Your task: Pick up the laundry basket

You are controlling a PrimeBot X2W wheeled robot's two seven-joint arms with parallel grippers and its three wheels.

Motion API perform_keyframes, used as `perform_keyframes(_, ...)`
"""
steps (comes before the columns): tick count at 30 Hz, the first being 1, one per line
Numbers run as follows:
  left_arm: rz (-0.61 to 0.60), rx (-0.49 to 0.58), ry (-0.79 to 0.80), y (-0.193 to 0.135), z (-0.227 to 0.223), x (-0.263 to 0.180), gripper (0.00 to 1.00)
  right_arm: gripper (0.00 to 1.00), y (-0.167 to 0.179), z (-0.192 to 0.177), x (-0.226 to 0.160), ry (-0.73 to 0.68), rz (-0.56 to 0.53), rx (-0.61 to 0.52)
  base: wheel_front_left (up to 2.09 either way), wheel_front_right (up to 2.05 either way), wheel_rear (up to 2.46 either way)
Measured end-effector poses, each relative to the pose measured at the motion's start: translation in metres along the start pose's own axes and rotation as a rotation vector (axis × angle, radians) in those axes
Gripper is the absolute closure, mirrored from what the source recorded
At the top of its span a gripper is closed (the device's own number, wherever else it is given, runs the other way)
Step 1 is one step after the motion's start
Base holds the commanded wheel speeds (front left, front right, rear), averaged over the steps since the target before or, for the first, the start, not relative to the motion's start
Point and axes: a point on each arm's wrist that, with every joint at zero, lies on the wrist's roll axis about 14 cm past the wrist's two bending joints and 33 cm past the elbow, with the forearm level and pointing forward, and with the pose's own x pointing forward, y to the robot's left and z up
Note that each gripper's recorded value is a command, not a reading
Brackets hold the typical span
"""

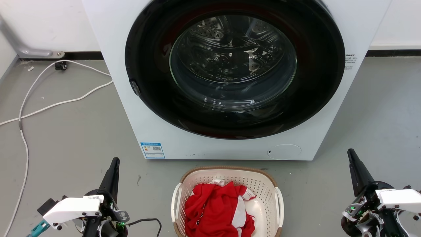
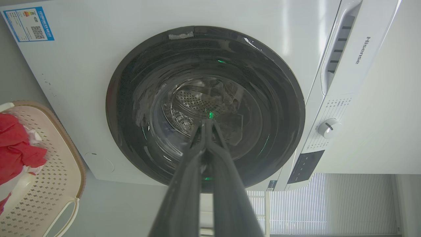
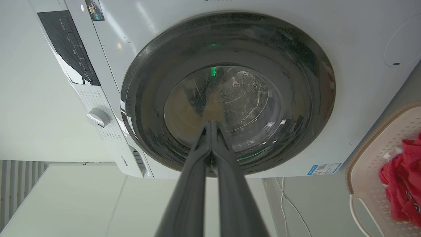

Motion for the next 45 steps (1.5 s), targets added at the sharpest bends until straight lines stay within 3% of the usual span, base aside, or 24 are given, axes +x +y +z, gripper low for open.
perform_keyframes(8,0.003,-0.001,0.000,0.001,0.000,0.000,1.00,1.00,-0.001,0.000,0.000,0.000,-0.003,0.000,0.00,0.00,0.00)
perform_keyframes(9,0.013,-0.003,0.001,0.005,-0.001,-0.001,0.00,0.00,-0.005,0.000,-0.002,0.001,-0.015,0.001,0.00,0.00,0.00)
perform_keyframes(12,0.060,-0.008,0.002,0.020,-0.003,-0.009,0.00,0.00,-0.020,0.000,-0.009,-0.004,-0.059,0.005,0.00,0.00,0.00)
perform_keyframes(18,0.049,0.006,0.007,0.017,-0.009,-0.008,0.00,0.00,-0.018,-0.002,-0.011,-0.014,-0.052,-0.017,0.00,0.00,0.00)
perform_keyframes(25,0.027,0.113,0.023,0.009,-0.017,-0.007,0.00,0.00,-0.013,-0.003,-0.010,-0.023,-0.040,-0.115,0.00,0.00,0.00)
perform_keyframes(29,0.018,0.208,0.028,0.006,-0.018,-0.007,0.00,0.00,-0.008,-0.004,-0.009,-0.017,-0.028,-0.224,0.00,0.00,0.00)
perform_keyframes(31,0.006,0.360,0.040,0.004,-0.023,-0.008,0.00,0.00,-0.002,-0.007,-0.008,-0.010,-0.008,-0.423,0.00,0.00,0.00)
perform_keyframes(45,-0.031,0.658,0.056,-0.002,-0.030,-0.009,0.00,0.00,0.007,-0.012,-0.010,-0.005,0.027,-0.773,0.00,0.00,0.00)
